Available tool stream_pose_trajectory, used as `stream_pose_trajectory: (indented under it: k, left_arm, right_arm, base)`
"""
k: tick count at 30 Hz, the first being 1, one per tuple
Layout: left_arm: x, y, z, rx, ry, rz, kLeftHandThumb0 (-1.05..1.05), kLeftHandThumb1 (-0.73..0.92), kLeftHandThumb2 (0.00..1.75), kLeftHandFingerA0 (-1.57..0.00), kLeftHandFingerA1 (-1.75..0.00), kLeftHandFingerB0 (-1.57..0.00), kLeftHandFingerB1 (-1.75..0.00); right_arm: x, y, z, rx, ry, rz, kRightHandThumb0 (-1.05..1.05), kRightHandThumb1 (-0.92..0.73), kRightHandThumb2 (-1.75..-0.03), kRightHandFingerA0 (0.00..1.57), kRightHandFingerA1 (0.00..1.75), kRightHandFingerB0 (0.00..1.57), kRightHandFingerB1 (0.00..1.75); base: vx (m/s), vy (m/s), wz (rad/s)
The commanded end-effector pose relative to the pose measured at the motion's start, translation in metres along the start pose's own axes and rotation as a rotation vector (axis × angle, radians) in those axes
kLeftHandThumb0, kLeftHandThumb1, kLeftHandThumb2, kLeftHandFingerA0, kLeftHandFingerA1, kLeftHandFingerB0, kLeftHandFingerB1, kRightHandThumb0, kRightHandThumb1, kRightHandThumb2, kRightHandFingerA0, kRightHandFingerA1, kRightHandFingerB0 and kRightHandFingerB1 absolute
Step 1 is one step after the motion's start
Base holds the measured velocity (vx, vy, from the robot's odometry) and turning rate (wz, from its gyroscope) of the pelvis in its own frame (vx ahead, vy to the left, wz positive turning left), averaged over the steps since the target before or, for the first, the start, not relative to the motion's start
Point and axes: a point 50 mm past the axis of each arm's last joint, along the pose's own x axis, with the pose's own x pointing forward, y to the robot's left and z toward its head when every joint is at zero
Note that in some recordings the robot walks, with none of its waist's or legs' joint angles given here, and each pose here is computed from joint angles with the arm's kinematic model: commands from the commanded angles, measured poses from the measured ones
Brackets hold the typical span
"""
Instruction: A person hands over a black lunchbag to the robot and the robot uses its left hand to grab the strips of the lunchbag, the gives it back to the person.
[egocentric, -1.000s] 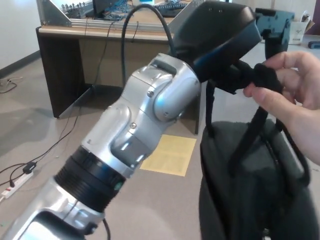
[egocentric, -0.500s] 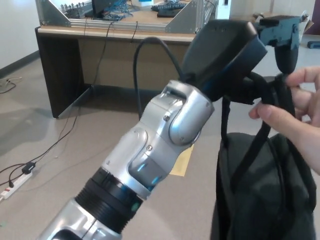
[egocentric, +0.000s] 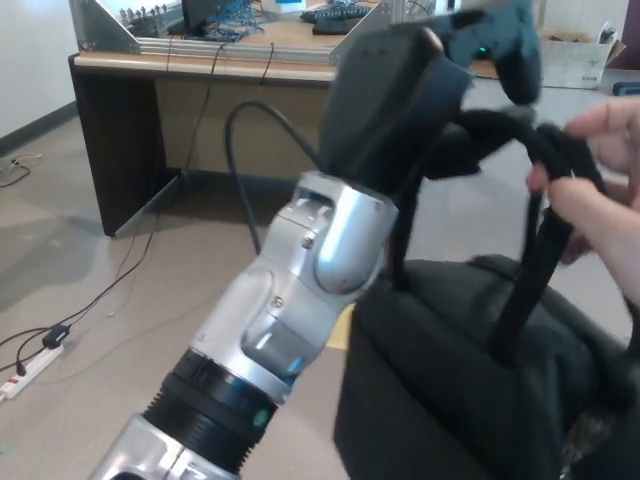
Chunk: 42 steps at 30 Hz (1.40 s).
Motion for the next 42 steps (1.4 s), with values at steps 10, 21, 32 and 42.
stream_pose_trajectory:
  k: [10, 21, 32, 42]
  left_arm:
    - [-0.018, 0.159, -0.036, 0.167, -0.049, 0.678, -0.20, 0.67, 0.57, -0.86, -1.75, -0.60, -1.75]
    - [-0.047, 0.195, -0.030, 0.247, -0.114, 0.718, -0.22, 0.66, 0.57, -0.82, -1.75, -0.58, -1.73]
    - [-0.100, 0.243, -0.014, 0.358, -0.091, 0.758, -0.24, 0.66, 0.58, -0.90, -1.75, -0.64, -1.72]
    - [-0.219, 0.237, -0.006, 0.494, 0.115, 0.539, -0.33, 0.46, 0.84, -1.22, -1.42, -0.96, -1.28]
  right_arm:
    - [-0.005, -0.004, -0.006, 0.010, 0.025, 0.001, -0.69, -0.68, -0.63, 0.54, 0.46, 0.43, 0.40]
    - [-0.016, 0.001, -0.015, 0.029, 0.044, 0.007, -0.73, -0.68, -0.64, 0.53, 0.46, 0.43, 0.39]
    - [-0.017, -0.002, -0.017, 0.026, 0.062, 0.010, -0.66, -0.58, -1.00, 0.47, 0.59, 0.28, 0.47]
    - [-0.012, -0.002, -0.013, 0.008, 0.048, 0.003, -0.70, -0.70, -0.63, 0.54, 0.46, 0.44, 0.39]
  base:
    - [0.00, 0.000, 0.00]
    - [0.00, 0.000, 0.00]
    - [0.00, 0.000, 0.00]
    - [0.00, 0.000, 0.00]
